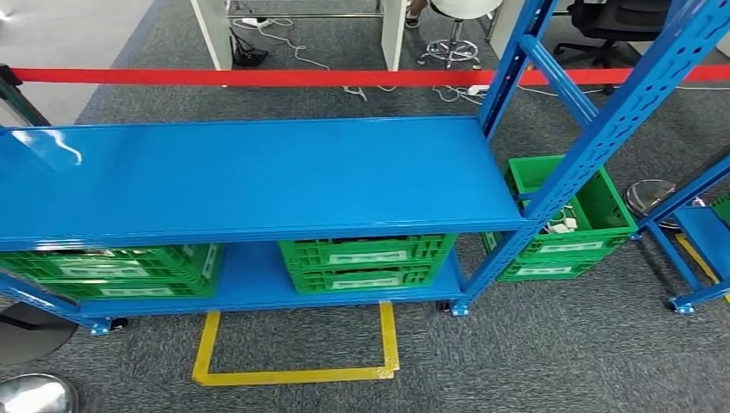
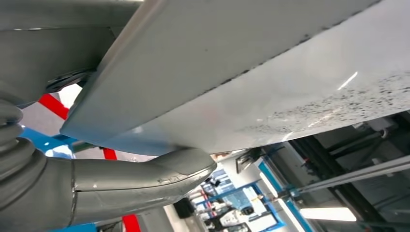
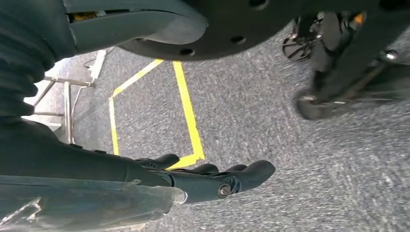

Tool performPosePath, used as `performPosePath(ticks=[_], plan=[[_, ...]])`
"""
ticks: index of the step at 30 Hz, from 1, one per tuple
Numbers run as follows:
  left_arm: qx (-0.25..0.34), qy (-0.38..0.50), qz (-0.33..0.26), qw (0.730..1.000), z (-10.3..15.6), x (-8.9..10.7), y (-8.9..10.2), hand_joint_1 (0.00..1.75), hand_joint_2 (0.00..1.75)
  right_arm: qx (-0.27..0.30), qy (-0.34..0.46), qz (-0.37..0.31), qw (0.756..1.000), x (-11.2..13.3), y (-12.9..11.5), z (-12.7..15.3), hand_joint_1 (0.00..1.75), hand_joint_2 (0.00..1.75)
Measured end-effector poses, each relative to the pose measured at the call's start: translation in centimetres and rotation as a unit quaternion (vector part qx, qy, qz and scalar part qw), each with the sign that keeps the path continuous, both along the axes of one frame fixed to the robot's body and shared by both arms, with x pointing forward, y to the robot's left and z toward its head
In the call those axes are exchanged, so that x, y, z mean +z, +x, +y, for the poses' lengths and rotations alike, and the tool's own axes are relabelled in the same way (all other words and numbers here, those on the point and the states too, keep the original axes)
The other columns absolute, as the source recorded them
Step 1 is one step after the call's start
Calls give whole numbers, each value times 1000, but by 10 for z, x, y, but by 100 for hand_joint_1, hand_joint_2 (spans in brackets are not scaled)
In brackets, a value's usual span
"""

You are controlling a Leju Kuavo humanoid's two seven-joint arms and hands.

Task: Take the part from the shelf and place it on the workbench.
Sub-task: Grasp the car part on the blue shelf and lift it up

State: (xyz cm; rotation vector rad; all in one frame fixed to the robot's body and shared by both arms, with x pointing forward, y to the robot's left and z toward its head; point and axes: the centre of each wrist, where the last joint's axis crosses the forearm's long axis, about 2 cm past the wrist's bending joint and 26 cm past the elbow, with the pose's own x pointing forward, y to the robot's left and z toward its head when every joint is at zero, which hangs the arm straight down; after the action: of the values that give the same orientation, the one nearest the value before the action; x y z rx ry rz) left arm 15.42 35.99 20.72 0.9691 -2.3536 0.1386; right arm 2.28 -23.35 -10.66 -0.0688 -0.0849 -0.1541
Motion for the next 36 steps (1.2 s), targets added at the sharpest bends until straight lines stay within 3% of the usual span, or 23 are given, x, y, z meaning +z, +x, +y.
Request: performPosePath(ticks=[36], plan=[[3, -7, 2, 1000, 1, -1, -2, 175, 175, 32, 1, -25, 999, -1, 4, 0, 0, 175]])
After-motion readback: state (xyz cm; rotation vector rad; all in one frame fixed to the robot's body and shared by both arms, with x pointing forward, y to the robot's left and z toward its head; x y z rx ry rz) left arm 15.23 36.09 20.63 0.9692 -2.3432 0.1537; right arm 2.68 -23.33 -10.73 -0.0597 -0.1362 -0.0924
